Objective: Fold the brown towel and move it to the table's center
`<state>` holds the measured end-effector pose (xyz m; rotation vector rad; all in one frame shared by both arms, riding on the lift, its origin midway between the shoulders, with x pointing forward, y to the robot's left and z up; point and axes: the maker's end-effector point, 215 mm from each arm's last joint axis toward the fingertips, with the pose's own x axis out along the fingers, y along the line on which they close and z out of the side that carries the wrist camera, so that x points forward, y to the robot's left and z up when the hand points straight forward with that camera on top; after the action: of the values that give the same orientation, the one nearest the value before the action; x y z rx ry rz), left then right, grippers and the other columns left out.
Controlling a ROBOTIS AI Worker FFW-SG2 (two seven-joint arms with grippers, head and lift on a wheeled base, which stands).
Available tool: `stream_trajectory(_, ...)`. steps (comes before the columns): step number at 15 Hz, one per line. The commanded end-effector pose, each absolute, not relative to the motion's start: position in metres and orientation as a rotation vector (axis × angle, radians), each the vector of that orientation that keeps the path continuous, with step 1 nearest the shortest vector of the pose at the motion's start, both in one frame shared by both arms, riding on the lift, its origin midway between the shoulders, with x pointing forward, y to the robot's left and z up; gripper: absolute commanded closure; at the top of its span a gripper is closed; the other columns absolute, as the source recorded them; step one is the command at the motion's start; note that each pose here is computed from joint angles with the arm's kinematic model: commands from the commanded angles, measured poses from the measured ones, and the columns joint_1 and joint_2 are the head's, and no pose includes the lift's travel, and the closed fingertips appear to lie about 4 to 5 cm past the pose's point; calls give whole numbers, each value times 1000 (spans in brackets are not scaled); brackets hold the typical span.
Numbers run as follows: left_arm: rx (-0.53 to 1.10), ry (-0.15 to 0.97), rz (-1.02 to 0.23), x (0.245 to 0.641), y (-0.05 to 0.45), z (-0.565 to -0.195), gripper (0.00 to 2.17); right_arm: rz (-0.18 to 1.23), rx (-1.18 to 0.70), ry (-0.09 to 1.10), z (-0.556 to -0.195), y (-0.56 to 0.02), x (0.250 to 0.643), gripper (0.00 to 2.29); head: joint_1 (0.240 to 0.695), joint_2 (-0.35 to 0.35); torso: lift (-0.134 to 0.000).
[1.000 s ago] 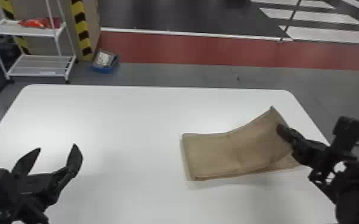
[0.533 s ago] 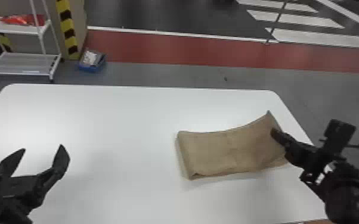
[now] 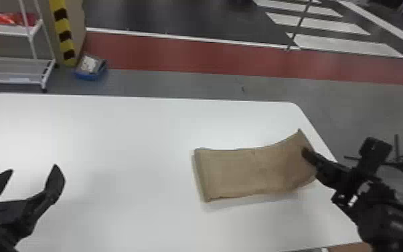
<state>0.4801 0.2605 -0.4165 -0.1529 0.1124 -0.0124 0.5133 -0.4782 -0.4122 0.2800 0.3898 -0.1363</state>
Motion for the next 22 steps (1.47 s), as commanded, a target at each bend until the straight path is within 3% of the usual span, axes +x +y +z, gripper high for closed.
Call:
stream_trajectory(1,-151,114,-14,480,260,-417,70,-136,298,398,-416,-480,519,724,695,-238,-97)
stream_trajectory(2,-151,116,-11,480,262,-418,70,-150,297,407,-419,-486,515,-2,695,-240,-97)
stream_trajectory(6,-151,119,-13,480,261,-420,70,-180,276,445,-418,-513,505,63,695,-251,-97)
stream_trajectory(13,-155,121,-26,484,254,-422,70,-205,224,537,-460,-545,496,76,695,-307,-97)
stream_trajectory(16,-156,113,-37,487,249,-420,66,-157,192,497,-462,-539,512,83,695,-315,-97)
stream_trajectory(20,-155,103,-64,496,236,-418,66,-127,193,542,-481,-536,504,90,695,-311,-97)
stream_trajectory(22,-156,105,-78,502,228,-419,66,-104,201,562,-492,-533,500,201,695,-316,-97)
